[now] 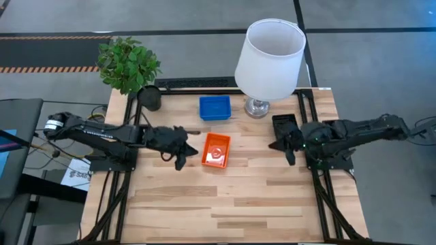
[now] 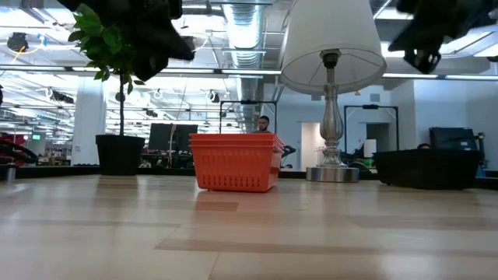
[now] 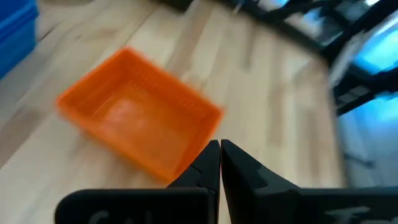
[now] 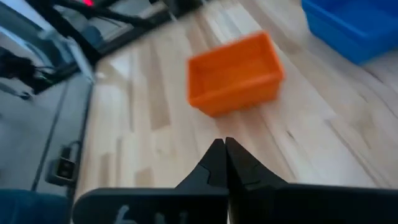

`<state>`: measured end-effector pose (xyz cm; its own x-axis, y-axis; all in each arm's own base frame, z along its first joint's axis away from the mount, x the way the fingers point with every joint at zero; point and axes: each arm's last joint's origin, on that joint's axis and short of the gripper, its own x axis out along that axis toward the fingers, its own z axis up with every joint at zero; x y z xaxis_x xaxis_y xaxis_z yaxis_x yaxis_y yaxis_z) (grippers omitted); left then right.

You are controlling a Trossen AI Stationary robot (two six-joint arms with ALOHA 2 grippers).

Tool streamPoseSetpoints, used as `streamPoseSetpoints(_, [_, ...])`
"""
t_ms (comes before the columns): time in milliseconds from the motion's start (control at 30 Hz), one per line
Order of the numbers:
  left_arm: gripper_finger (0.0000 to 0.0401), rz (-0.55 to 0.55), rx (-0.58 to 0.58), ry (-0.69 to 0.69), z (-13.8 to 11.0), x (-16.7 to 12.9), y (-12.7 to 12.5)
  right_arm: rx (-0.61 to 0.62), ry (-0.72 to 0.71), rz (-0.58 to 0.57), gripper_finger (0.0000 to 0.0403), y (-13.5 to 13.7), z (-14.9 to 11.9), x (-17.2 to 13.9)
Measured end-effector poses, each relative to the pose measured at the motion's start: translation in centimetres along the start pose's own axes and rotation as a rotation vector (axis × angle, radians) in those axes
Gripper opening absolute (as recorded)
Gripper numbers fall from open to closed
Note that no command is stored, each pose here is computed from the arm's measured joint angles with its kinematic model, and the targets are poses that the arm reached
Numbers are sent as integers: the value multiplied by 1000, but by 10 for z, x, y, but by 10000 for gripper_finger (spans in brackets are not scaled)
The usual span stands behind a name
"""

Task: Stack baskets by color
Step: Adjust the orange bin on the table

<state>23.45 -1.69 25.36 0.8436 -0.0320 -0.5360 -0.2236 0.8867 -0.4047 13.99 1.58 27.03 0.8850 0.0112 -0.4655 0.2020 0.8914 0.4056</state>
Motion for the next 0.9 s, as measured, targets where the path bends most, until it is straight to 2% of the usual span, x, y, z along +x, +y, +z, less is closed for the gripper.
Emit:
streamPoseSetpoints(233, [0, 217, 48, 233, -31, 16, 17, 23, -150, 50, 2, 29, 4, 13])
streamPoseSetpoints(400, [0, 186, 93, 301, -53, 40, 27, 67, -221, 35, 2, 42, 5, 26])
streamPoseSetpoints(600, [0, 247, 123, 358, -66, 62, 34, 152, -249, 49, 1, 50, 5, 41])
streamPoseSetpoints(700, [0, 191, 160, 334, -67, 75, 32, 173, -260, 51, 1, 52, 5, 48])
streamPoseSetpoints(900, [0, 164, 198, 299, -71, 95, 34, 186, -306, 10, 1, 55, 5, 57])
